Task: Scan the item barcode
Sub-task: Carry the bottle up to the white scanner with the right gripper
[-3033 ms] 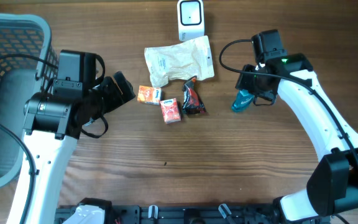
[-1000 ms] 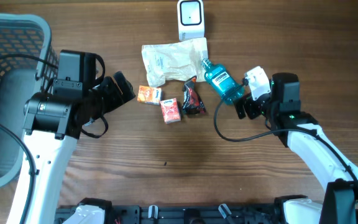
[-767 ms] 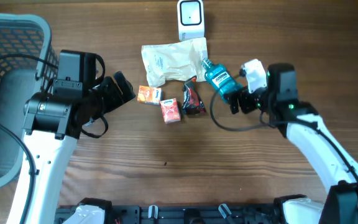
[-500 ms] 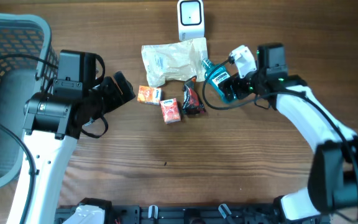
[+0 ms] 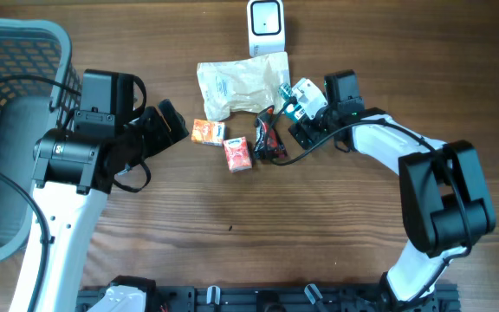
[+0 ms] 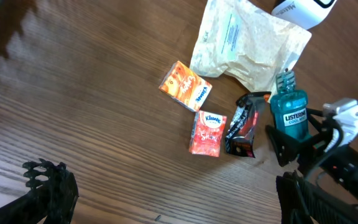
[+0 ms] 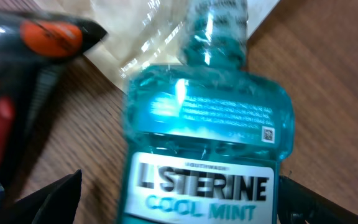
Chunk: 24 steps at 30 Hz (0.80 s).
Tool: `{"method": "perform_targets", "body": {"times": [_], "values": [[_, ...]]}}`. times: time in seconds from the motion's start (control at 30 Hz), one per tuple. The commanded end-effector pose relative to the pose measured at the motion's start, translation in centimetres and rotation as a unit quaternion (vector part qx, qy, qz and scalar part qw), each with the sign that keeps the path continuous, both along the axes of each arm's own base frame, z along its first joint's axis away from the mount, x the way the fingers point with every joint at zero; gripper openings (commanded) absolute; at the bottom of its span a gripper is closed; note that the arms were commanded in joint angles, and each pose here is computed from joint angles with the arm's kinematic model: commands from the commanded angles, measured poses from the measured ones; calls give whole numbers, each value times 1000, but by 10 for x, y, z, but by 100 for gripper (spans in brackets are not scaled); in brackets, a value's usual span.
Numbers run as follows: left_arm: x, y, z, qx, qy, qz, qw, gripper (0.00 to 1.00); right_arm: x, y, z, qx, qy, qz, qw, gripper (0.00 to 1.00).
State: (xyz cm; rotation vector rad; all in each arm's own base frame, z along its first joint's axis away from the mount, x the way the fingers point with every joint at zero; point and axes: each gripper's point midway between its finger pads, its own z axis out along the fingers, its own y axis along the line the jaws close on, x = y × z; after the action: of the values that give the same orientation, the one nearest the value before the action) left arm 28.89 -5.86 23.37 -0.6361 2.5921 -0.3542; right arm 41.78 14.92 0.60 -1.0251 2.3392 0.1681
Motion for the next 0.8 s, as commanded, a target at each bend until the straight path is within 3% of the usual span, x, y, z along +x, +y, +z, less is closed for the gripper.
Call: {"method": "perform_targets", "body": {"times": [0.0,0.27,0.33,0.4,0.63,0.77], "values": [[1,2,4,4,-9,-3,1000,100,5,-6,-12,-8,9,-26,1000,100],[1,2,4,4,-9,-3,1000,100,12,-15,-10,37,30,-134,990,99],[1,2,4,4,-8,-3,1000,100,13,-14,-8,51,35,-156,986,80],[1,2,4,4,-9,-3,1000,100,14,-14,-3,54,30,-156,986,68],[1,2,4,4,-9,-3,1000,100,19,-13,20,77,14,-175,981,65],[1,2,4,4,-8,-3,1000,100,30,-10,69,132,-27,-210,968,57]]}}
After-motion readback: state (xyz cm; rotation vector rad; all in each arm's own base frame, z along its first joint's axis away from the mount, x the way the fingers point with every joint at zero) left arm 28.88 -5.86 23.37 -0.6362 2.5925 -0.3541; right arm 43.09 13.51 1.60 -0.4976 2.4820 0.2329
